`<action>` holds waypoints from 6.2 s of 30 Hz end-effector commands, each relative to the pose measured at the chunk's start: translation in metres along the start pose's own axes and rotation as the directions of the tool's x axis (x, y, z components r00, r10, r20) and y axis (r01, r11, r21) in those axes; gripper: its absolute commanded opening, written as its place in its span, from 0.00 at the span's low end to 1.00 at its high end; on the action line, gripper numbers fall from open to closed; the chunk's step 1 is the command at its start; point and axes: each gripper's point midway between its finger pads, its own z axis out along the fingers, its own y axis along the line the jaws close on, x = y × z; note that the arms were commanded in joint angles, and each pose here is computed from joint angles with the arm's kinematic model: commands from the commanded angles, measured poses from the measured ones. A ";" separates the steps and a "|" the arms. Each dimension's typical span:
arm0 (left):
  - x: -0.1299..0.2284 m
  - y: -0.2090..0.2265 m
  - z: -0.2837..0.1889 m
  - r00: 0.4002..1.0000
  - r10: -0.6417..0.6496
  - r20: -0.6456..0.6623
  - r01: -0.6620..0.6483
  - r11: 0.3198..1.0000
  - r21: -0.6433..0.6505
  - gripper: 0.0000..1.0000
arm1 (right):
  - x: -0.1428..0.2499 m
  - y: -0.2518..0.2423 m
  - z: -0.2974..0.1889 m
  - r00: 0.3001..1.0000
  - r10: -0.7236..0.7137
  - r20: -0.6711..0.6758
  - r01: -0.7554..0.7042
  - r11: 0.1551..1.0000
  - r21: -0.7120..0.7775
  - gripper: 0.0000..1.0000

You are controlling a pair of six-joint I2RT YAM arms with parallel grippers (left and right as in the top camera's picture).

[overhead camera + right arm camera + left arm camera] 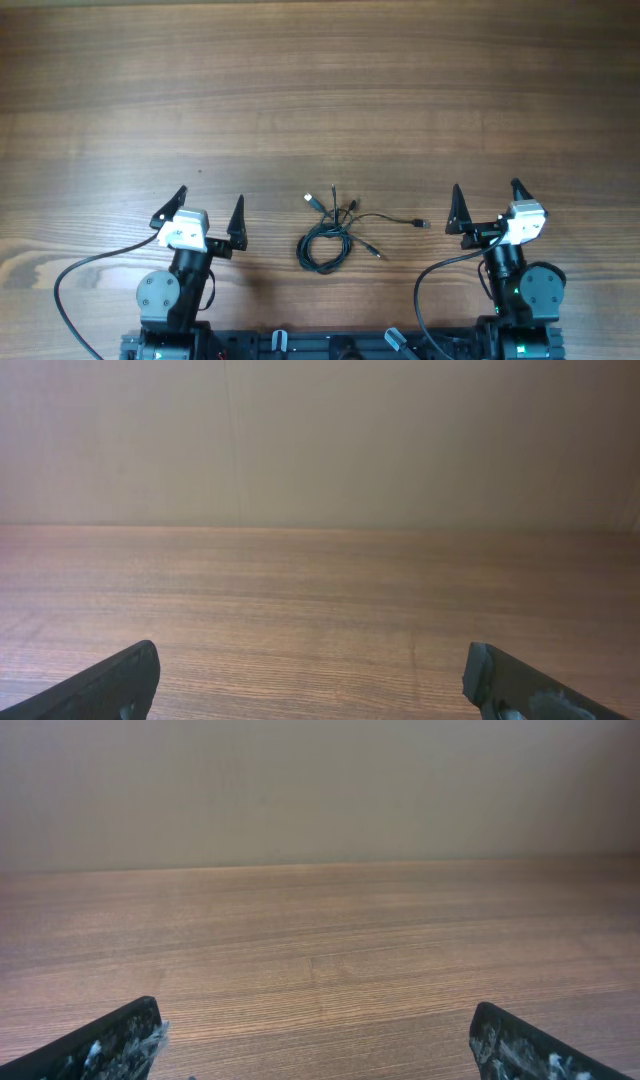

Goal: Untangle cables

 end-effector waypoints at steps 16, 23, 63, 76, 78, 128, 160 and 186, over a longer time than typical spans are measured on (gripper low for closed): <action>-0.006 -0.008 0.000 1.000 0.003 0.028 -0.005 0.999 0.046 1.00 | -0.003 0.001 -0.001 1.000 0.006 0.015 -0.006 1.000 -0.008 1.00; -0.019 -0.024 -0.007 1.000 -0.008 0.019 0.006 0.991 0.133 1.00 | -0.003 0.001 -0.001 1.000 0.006 0.015 -0.006 1.000 -0.008 1.00; 0.083 -0.154 0.004 0.474 0.379 -0.795 0.142 0.858 0.494 1.00 | -0.003 0.001 -0.001 1.000 0.006 0.015 -0.006 1.000 -0.008 1.00; 0.118 -0.123 0.009 0.368 0.411 -0.834 -0.011 0.899 0.439 1.00 | -0.003 0.001 -0.001 1.000 0.006 0.015 -0.006 1.000 -0.008 1.00; 0.126 -0.125 0.009 0.344 0.420 -0.840 -0.010 0.896 0.444 1.00 | -0.003 0.001 -0.001 1.000 0.006 0.015 -0.006 1.000 -0.008 1.00; 0.187 -0.146 0.014 0.244 0.518 -0.820 -0.023 0.848 0.529 0.04 | -0.003 0.001 -0.001 1.000 0.006 0.015 -0.006 1.000 -0.008 1.00; -0.070 -0.189 0.072 0.914 0.238 -0.328 -0.037 0.855 0.518 0.04 | -0.012 0.004 -0.001 0.993 0.109 0.047 -0.107 0.994 -0.030 1.00; -0.118 -0.229 0.048 0.709 0.644 0.287 -0.667 0.481 0.569 0.04 | -0.137 0.089 -0.022 0.816 0.280 -0.506 -0.478 0.820 -0.316 1.00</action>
